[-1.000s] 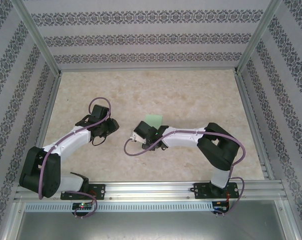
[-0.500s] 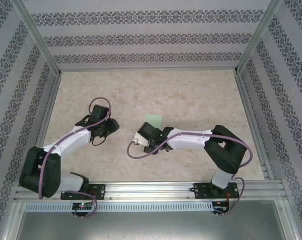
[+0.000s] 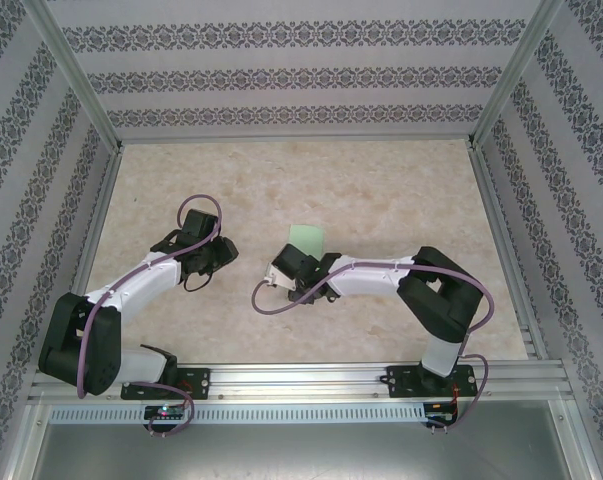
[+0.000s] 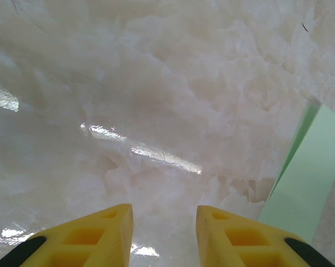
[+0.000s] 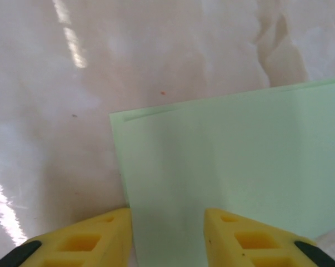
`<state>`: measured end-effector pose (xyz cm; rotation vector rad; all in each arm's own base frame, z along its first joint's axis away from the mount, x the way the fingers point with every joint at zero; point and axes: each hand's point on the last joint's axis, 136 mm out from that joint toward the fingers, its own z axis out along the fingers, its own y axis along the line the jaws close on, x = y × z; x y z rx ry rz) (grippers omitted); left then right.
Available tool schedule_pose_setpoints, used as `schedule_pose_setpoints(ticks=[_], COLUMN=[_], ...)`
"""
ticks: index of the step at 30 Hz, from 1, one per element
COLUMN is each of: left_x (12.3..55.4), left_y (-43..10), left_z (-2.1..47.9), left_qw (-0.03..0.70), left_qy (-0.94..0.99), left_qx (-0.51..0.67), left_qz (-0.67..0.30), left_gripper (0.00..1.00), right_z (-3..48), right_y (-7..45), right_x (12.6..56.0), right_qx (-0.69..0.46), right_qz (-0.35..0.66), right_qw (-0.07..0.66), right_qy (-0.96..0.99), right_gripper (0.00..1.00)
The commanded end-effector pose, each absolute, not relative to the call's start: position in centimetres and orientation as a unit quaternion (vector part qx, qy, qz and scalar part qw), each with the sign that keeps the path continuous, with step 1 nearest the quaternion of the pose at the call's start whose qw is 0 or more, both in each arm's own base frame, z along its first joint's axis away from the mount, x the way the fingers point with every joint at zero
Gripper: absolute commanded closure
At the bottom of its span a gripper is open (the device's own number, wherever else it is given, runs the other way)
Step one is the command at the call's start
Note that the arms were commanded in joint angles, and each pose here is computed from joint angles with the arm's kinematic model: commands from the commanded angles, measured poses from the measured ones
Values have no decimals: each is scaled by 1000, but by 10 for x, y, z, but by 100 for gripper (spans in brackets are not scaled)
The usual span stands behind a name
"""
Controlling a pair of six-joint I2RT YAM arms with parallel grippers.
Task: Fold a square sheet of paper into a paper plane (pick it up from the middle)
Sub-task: Fold the triangle a second time at the center of the table.
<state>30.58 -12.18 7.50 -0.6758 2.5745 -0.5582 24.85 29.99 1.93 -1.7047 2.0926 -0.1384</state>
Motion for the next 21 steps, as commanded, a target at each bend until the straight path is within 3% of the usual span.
schedule_pose_setpoints(ticks=[1,9,21], left_x=[310,312,315], left_y=[-121,-122,-125], left_z=[74,74,78], left_qw=[213,213,214], left_qy=[921,920,919], left_qx=[-250,-251,-248], left_qz=[-208,-211,-218], left_gripper=[64,64,63], right_z=[25,33,51], right_y=[301,304,308], right_x=[263,263,269], right_qx=[-595,-578,-533], right_qz=[-67,-50,-23], right_qw=[242,259,296], right_qy=[763,772,792], right_gripper=[65,72,96])
